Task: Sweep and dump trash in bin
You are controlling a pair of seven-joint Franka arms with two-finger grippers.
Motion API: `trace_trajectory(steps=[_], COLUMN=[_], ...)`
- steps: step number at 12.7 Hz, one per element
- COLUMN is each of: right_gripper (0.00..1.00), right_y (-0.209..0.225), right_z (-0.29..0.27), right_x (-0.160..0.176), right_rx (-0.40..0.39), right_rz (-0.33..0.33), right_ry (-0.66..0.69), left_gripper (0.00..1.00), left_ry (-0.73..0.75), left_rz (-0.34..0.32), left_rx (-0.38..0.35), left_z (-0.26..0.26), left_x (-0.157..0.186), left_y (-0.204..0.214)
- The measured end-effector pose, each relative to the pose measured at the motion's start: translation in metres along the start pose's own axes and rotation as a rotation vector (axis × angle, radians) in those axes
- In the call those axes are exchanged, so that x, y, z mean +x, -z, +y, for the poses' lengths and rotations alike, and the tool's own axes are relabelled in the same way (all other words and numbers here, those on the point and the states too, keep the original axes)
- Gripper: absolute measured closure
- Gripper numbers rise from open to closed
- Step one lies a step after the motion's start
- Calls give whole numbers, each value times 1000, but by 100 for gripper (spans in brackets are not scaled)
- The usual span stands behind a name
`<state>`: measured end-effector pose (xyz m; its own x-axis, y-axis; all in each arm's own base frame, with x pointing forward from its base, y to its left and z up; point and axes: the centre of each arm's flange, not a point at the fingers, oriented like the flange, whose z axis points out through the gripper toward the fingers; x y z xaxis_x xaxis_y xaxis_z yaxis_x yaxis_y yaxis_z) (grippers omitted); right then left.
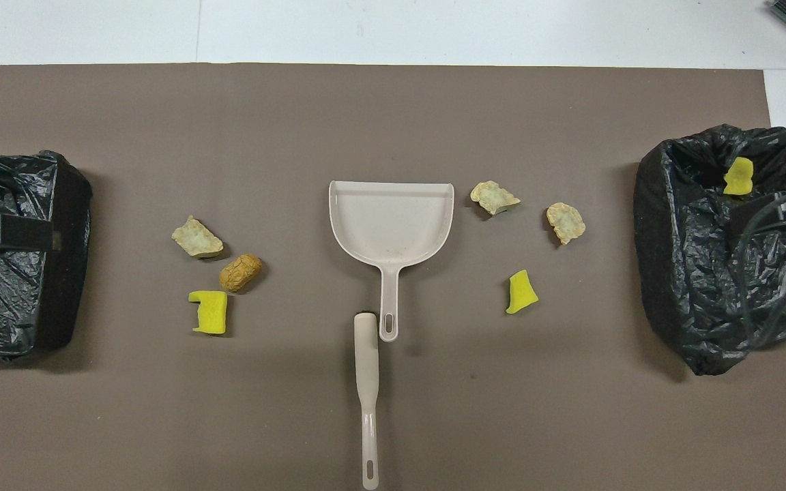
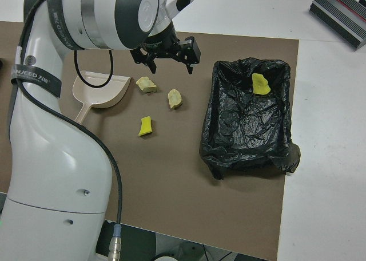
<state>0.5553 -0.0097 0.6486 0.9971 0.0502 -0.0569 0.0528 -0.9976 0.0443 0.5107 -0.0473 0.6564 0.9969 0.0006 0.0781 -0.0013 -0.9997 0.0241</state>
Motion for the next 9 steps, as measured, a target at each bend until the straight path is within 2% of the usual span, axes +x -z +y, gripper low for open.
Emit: trace_trajectory(steps=[2, 4, 9], right_gripper=[0, 0, 0], right_y=[1, 4, 3], right_z=[0, 0, 5], right_x=[1, 5, 5], right_rx=[-1, -2, -1], right_rz=[8, 44, 47], right_ry=[0, -30, -96], left_gripper=[0, 0, 0], left_ry=[0, 0, -1], left_rz=[-3, -4, -4], left_rx=[0, 1, 0], left_z=[0, 0, 0], left_x=[-1, -2, -2], left_y=[-1, -1, -1])
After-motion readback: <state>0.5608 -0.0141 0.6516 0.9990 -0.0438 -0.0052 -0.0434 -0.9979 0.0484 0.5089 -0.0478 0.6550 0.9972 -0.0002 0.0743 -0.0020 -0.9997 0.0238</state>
